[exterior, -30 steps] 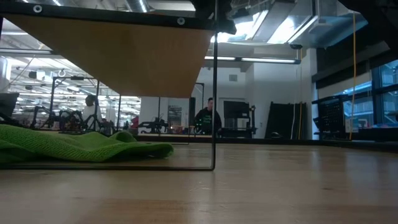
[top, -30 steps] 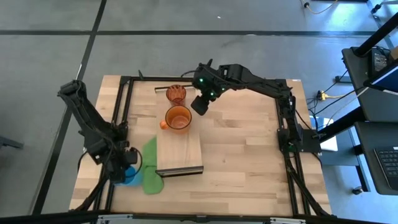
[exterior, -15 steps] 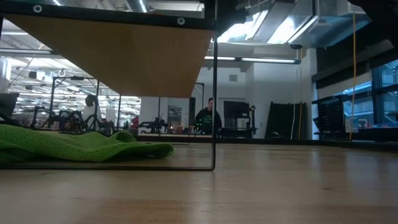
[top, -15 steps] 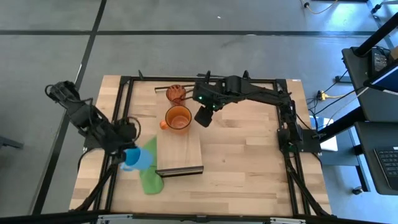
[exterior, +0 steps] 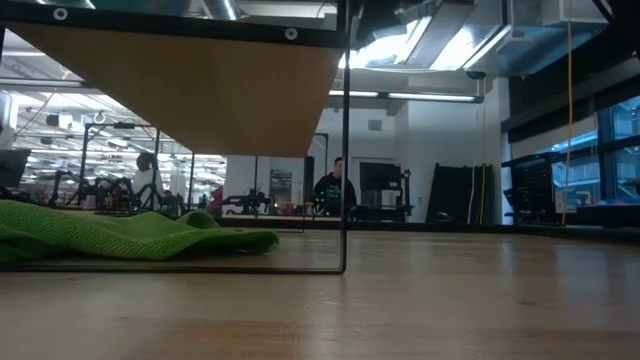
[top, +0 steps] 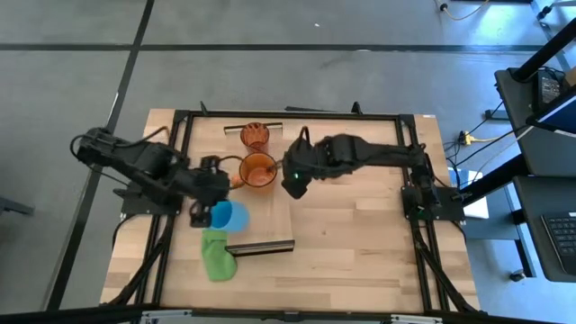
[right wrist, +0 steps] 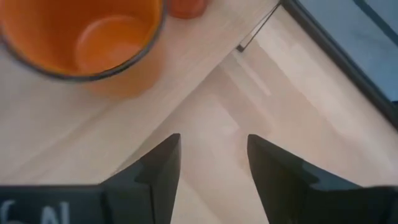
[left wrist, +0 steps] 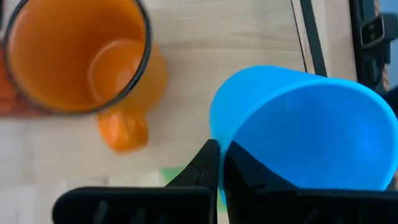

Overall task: Stack small to large cups/mugs on shelf
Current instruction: Put the blue mug on the shelf

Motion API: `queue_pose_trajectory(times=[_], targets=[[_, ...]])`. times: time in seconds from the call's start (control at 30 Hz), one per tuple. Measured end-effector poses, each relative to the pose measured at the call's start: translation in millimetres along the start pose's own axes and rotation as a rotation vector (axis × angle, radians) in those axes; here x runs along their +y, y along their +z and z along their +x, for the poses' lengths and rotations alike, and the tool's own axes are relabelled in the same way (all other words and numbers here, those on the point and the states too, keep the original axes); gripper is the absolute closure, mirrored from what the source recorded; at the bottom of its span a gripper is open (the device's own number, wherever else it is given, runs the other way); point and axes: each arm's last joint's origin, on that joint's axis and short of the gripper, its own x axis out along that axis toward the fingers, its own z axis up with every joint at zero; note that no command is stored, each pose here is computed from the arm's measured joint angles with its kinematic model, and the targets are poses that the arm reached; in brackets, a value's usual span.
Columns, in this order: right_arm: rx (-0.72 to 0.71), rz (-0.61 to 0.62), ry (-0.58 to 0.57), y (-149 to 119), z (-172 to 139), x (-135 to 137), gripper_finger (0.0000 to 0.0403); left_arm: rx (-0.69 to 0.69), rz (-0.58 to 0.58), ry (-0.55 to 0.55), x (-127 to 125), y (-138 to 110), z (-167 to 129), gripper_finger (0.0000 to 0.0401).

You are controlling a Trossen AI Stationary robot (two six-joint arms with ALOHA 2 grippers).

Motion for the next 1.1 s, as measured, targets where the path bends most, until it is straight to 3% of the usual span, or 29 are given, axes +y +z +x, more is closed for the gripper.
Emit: queue_pose_trajectory(times=[0.3, 0.63, 0.9, 1.1], targets=[[-0.050, 0.189, -0.029, -28, -17, 23, 0.0216, -0.057, 0.176, -0.031, 6, 41, 15, 0.0401], [-0.172, 0.390, -0.045, -43, -29, 38, 0.0216, -0.039, 0.351, -0.113, 6, 59, 34, 0.0401], [-0.231, 0.452, -0.038, -53, -36, 45, 0.0216, -0.037, 0.527, -0.098, 2, 72, 58, 0.0401], [-0.232, 0.462, -0.035, -54, -37, 46, 0.0216, -0.057, 0.525, -0.078, 12, 76, 60, 0.0399]])
